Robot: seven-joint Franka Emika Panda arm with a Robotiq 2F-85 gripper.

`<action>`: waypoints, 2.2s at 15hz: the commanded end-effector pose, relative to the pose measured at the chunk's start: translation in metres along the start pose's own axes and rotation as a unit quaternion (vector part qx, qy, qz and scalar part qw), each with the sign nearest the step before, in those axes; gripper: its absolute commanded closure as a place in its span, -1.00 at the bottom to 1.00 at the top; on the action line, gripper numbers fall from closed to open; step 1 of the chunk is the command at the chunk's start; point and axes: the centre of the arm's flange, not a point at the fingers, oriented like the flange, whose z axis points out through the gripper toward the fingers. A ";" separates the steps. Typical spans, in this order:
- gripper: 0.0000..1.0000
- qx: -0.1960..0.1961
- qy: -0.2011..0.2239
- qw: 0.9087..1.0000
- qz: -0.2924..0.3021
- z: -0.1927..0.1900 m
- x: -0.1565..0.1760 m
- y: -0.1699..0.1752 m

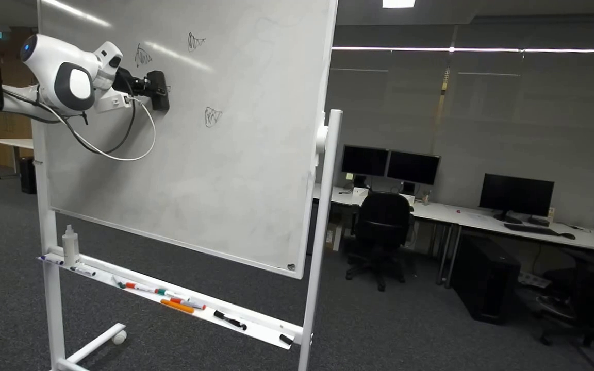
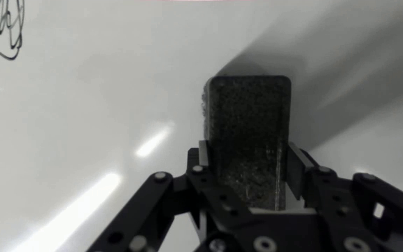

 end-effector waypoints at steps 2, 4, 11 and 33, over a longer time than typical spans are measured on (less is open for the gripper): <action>0.40 0.014 0.005 0.999 0.040 0.032 0.029 0.046; 0.40 0.025 -0.002 0.998 0.055 0.036 0.029 0.053; 0.40 0.068 -0.030 0.996 0.041 0.037 0.019 0.027; 0.40 0.093 -0.034 0.995 -0.010 0.036 0.009 0.015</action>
